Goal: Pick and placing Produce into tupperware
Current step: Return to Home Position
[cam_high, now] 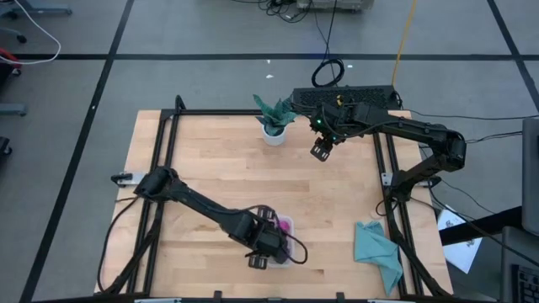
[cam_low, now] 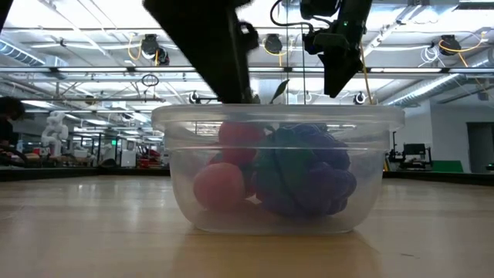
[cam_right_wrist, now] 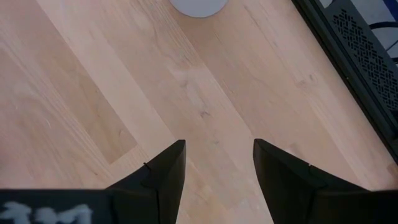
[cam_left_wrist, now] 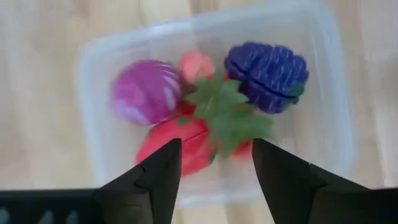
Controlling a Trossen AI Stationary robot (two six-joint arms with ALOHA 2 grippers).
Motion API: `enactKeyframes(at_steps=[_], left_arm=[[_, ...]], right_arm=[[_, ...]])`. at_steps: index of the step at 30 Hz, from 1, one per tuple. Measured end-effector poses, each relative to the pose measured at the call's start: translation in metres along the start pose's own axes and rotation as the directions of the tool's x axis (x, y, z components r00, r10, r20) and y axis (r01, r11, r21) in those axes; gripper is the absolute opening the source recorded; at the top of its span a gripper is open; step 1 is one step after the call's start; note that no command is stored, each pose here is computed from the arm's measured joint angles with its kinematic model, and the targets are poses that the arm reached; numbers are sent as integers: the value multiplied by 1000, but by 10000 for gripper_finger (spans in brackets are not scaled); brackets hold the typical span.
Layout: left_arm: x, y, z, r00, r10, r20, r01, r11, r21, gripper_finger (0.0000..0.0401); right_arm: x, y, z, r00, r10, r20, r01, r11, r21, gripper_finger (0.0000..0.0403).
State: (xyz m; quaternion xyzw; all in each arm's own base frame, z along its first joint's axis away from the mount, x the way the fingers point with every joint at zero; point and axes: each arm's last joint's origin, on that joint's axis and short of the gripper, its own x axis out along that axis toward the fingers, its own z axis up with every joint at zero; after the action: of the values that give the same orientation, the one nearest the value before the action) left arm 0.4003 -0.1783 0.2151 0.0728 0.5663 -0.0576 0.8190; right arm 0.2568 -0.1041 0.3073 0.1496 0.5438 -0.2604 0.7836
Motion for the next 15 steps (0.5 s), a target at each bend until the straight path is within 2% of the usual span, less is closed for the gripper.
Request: enactKeyframes(at_steps=[5,9,15], left_arm=[[-42,16,-5,994,104,22,-103,994,-34,202],[-89,27,-12,976,194,97,-188,980,-67,202],[-161,42,-30,944,228,239,-196,969,-149,202]], right_arm=[[0,0,0,1000,1,0,-1,1000,0,180],[0,0,-1,1000,1,-15,-1,1000,-2,180],[-13,-3,-11,1000,-1,-30,0,1000,-14,180]])
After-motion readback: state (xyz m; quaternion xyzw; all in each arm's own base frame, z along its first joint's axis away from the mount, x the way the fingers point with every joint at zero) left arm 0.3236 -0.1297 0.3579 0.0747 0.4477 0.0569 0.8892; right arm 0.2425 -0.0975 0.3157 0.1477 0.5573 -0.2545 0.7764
